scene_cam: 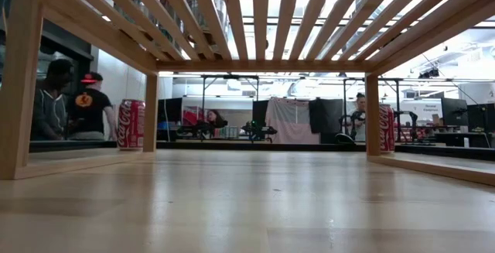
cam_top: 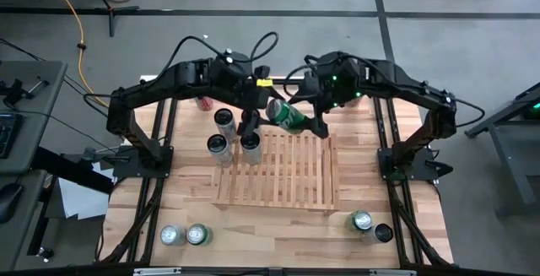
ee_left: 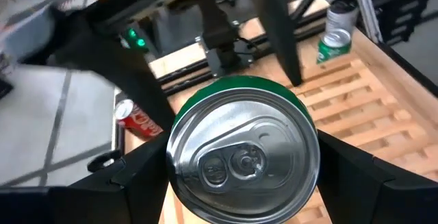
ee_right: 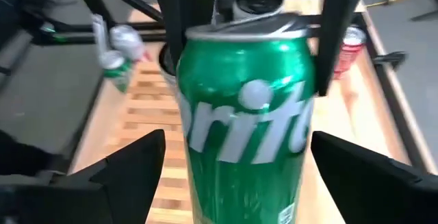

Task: Place canned beverage on shelf
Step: Put the top left green soda can on the shelf

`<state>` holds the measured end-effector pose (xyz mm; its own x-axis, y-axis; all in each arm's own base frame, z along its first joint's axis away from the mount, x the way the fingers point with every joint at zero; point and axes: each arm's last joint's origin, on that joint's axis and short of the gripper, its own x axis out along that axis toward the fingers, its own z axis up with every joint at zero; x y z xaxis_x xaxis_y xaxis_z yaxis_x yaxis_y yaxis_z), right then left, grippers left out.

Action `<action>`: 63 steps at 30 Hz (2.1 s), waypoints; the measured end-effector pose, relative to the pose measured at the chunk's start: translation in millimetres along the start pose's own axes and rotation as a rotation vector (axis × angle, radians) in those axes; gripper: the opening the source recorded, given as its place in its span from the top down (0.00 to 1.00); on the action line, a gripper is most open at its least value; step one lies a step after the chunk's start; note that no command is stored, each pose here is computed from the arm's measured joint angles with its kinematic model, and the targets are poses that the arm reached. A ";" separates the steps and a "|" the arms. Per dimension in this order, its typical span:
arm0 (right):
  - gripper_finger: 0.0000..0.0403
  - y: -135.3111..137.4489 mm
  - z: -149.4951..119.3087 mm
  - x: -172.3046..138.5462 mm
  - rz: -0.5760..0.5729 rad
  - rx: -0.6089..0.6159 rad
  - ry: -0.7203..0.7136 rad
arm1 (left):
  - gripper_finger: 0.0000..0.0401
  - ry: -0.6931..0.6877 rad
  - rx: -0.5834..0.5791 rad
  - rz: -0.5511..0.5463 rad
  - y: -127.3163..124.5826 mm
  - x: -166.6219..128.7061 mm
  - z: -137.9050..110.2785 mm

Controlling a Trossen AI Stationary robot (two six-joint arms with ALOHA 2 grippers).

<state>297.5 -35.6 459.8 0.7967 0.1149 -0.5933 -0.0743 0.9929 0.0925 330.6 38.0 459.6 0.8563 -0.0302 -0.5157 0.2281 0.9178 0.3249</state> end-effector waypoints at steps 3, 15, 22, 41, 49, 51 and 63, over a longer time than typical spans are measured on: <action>0.14 -7.8 -1.2 -2.3 0.044 0.037 0.001 | 0.30 0.003 0.063 0.010 -6.4 1.0 3.6; 0.14 -20.6 -3.1 -1.4 0.258 0.127 0.005 | 0.30 -0.044 0.196 0.103 -10.6 2.0 15.1; 0.15 -22.5 -3.4 10.5 0.326 0.138 0.026 | 0.30 -0.048 0.193 0.092 -11.1 2.4 15.0; 0.26 -16.7 -9.8 -6.0 0.332 0.161 0.060 | 0.04 -0.047 0.115 0.162 -8.0 1.6 16.8; 0.27 -15.7 -19.9 -28.5 0.314 0.194 0.106 | 0.04 0.015 0.107 0.414 -1.8 -44.5 17.5; 0.27 -17.4 -24.4 -34.6 0.250 0.210 0.135 | 0.04 0.007 0.030 0.484 0.8 -68.0 15.5; 0.27 -7.6 -95.1 -35.9 0.199 0.324 0.197 | 0.03 -0.322 -0.518 0.416 -32.0 -163.1 -56.1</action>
<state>212.5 -44.5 404.4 0.6540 0.3376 -0.6770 0.0028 0.8938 0.4484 157.6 35.8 488.8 0.9360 0.3196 -0.1477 -0.3251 0.9456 -0.0143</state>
